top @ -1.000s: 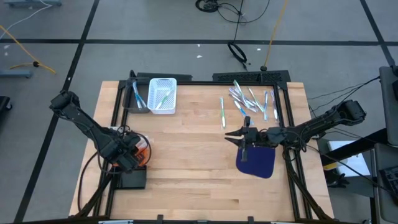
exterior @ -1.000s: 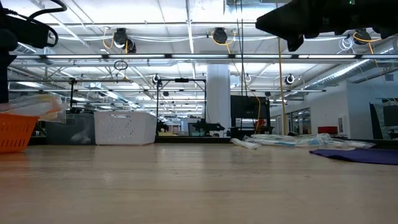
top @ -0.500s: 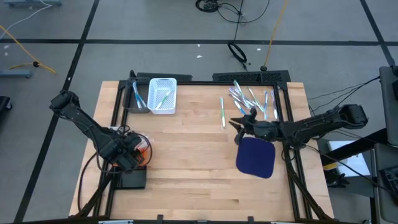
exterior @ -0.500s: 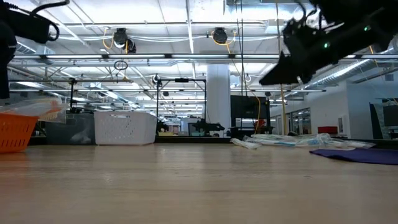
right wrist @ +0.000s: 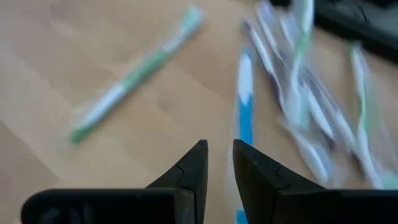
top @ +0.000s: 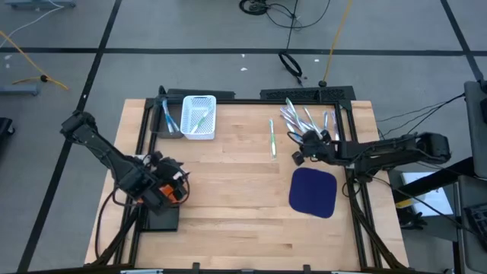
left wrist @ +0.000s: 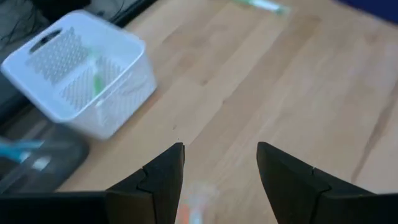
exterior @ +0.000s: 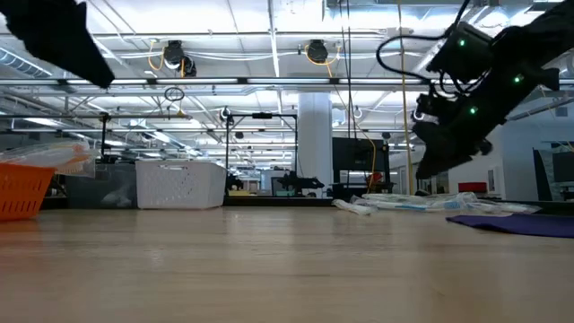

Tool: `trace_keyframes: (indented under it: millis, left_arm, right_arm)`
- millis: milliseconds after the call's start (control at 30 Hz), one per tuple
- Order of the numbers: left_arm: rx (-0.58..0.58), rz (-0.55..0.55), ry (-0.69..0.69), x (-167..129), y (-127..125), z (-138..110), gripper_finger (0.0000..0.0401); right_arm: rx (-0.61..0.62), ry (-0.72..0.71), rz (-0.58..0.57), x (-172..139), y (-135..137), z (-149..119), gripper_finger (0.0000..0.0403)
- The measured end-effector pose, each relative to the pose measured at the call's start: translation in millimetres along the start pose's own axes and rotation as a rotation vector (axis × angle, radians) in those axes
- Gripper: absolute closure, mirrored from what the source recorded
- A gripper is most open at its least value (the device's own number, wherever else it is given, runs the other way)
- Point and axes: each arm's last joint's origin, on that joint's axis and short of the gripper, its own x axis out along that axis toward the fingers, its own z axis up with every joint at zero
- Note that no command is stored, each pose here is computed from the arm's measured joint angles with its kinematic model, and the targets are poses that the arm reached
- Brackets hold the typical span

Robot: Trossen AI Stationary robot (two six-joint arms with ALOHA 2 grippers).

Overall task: Pick & Place Toothbrushes
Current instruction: Put the blue toothbrush into the gray bin

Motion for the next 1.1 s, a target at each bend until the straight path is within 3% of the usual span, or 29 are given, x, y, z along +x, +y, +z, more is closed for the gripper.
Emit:
trace_keyframes:
  millis: [300, 467, 1100]
  left_arm:
    - [0.029, -0.078, -0.143, 9.0, -16.1, 22.8, 0.0196]
    - [0.044, -0.084, -0.183, 15.1, -18.4, 34.7, 0.0196]
    - [-0.003, -0.032, -0.193, 27.3, -11.6, 47.2, 0.0196]
  right_arm:
    - [0.068, 0.099, -0.016, 12.0, -19.1, -22.0, 0.0332]
    - [0.122, 0.094, 0.083, 15.9, -19.6, -26.0, 0.0332]
    - [0.053, 0.134, 0.05, 17.2, -25.6, -38.8, 0.0332]
